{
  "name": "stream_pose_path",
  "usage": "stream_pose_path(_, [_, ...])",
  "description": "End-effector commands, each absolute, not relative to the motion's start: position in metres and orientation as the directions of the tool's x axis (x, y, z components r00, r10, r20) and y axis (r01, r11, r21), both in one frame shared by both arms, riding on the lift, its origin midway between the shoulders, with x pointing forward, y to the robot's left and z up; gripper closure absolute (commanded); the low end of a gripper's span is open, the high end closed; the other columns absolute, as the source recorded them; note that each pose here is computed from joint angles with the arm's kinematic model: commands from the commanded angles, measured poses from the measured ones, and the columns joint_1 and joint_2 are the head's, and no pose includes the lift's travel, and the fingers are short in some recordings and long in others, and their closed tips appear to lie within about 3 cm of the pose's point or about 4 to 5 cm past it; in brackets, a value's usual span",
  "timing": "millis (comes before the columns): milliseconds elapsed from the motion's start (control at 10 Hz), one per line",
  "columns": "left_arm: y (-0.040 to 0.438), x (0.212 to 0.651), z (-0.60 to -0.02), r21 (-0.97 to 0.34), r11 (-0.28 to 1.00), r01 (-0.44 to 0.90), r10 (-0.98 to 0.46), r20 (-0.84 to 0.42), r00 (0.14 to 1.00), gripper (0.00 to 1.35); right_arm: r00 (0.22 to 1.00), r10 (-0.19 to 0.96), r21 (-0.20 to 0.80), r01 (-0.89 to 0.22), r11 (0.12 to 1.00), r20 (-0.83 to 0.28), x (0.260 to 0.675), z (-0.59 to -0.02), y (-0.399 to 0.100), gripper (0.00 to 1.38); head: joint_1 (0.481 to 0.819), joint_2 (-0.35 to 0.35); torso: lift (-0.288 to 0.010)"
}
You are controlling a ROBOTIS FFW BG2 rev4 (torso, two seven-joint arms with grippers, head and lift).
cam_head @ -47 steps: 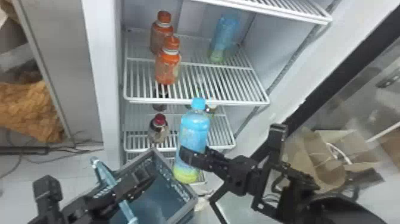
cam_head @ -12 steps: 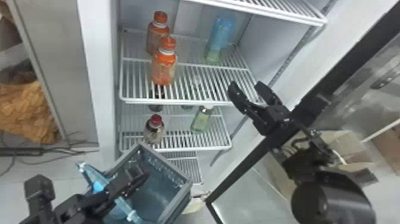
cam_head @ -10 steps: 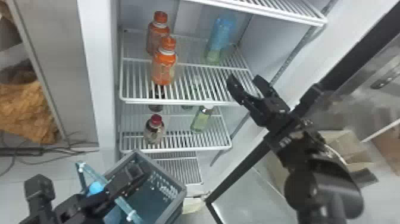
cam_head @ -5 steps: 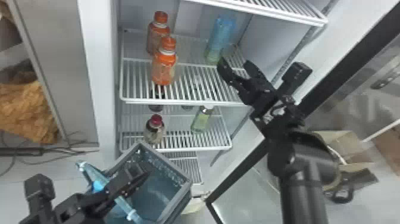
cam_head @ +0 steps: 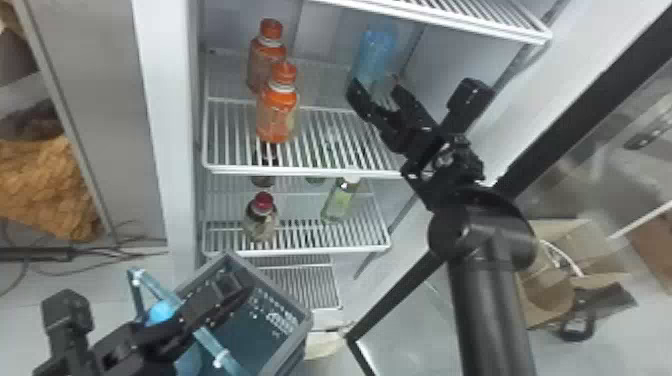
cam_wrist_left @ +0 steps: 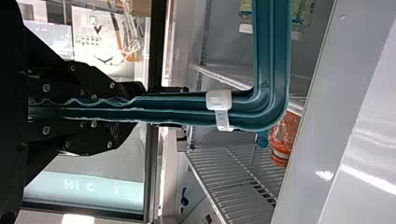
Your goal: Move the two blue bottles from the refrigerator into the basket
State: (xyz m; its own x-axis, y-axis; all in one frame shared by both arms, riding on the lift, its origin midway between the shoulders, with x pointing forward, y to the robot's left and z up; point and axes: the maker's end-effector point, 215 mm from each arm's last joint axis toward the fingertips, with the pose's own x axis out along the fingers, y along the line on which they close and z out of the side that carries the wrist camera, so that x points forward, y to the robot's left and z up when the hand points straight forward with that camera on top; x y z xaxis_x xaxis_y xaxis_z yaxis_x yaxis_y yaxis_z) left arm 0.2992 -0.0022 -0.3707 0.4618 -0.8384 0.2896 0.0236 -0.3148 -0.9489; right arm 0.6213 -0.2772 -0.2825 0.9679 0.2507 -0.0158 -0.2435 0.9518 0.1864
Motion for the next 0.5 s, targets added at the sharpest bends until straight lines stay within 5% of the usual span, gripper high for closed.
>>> stream_pose_path(0, [-0.002, 0.300, -0.370, -0.949, -0.315, 0.026, -0.838, 0.291, 0.461, 1.20, 0.971, 0.237, 0.178, -0.231, 0.956, -0.013, 0.627, -0.278, -0.278, 0.12, 0.695, -0.328, 0.000])
stream_pose_path(400, [-0.002, 0.302, -0.369, -0.949, -0.314, 0.030, -0.839, 0.292, 0.459, 1.20, 0.981, 0.193, 0.164, -0.186, 0.969, -0.029, 0.653, -0.276, -0.287, 0.12, 0.695, -0.327, 0.000])
